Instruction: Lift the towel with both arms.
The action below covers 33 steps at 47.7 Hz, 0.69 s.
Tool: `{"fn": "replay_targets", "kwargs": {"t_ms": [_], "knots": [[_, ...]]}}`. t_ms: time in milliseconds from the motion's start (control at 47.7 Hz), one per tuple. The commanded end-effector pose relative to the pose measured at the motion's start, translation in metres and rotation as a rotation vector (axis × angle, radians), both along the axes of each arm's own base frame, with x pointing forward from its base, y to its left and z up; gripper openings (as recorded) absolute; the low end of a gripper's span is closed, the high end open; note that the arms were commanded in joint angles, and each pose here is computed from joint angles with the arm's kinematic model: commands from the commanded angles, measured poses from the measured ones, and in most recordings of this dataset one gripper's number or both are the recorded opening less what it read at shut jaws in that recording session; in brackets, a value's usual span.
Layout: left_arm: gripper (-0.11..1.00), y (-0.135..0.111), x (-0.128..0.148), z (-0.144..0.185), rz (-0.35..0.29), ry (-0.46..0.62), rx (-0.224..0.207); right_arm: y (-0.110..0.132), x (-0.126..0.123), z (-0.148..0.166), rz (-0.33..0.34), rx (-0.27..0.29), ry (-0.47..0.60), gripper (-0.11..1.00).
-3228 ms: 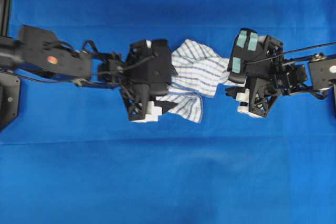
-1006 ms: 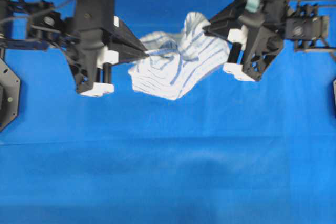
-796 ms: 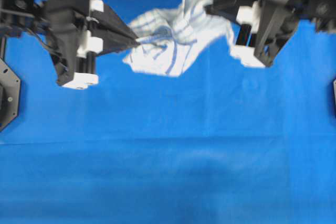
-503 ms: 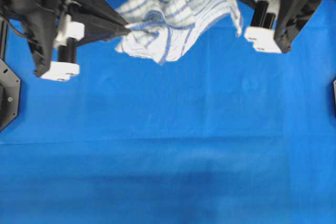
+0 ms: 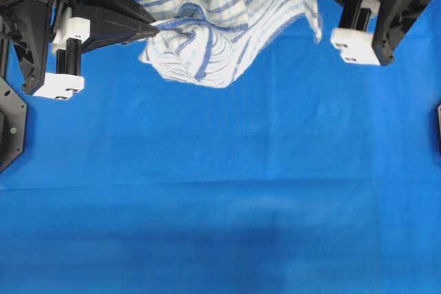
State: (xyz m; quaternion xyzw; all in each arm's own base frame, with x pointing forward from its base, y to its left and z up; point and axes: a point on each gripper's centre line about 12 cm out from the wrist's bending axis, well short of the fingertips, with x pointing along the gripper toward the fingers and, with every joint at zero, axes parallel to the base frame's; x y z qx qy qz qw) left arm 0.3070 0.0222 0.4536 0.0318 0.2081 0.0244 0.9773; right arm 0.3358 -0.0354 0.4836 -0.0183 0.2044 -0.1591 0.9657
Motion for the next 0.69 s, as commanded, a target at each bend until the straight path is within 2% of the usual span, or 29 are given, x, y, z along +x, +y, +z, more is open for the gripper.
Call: {"fn": "replay_targets", "kwargs": {"t_ms": [0, 272, 314, 419, 503, 545, 608, 671], "knots": [[0.01, 0.001, -0.004, 0.015, 0.001, -0.050, 0.015, 0.002, -0.005, 0.011, 0.015, -0.021, -0.021, 0.01], [0.02, 0.001, -0.004, 0.018, 0.000, -0.091, 0.014, 0.002, -0.003, 0.000, 0.024, -0.039, 0.010, 0.03], [0.05, 0.000, -0.004, 0.017, 0.000, -0.093, 0.011, 0.002, -0.003, 0.000, 0.022, -0.040, 0.014, 0.12], [0.29, 0.000, -0.005, 0.017, 0.002, -0.097, 0.003, 0.002, -0.003, -0.001, 0.019, -0.047, 0.016, 0.44], [0.57, 0.000, -0.007, 0.018, 0.002, -0.108, 0.001, 0.001, -0.003, -0.001, 0.015, -0.053, 0.017, 0.64], [0.68, 0.000, -0.008, 0.018, 0.002, -0.111, 0.001, 0.001, -0.003, -0.001, 0.015, -0.052, 0.016, 0.68], [0.84, 0.000, -0.011, 0.017, 0.003, -0.112, 0.002, 0.001, -0.003, -0.001, 0.014, -0.050, 0.016, 0.63], [0.92, -0.001, -0.014, 0.017, 0.003, -0.117, 0.001, 0.001, -0.002, -0.002, 0.014, -0.048, 0.018, 0.62]]}}
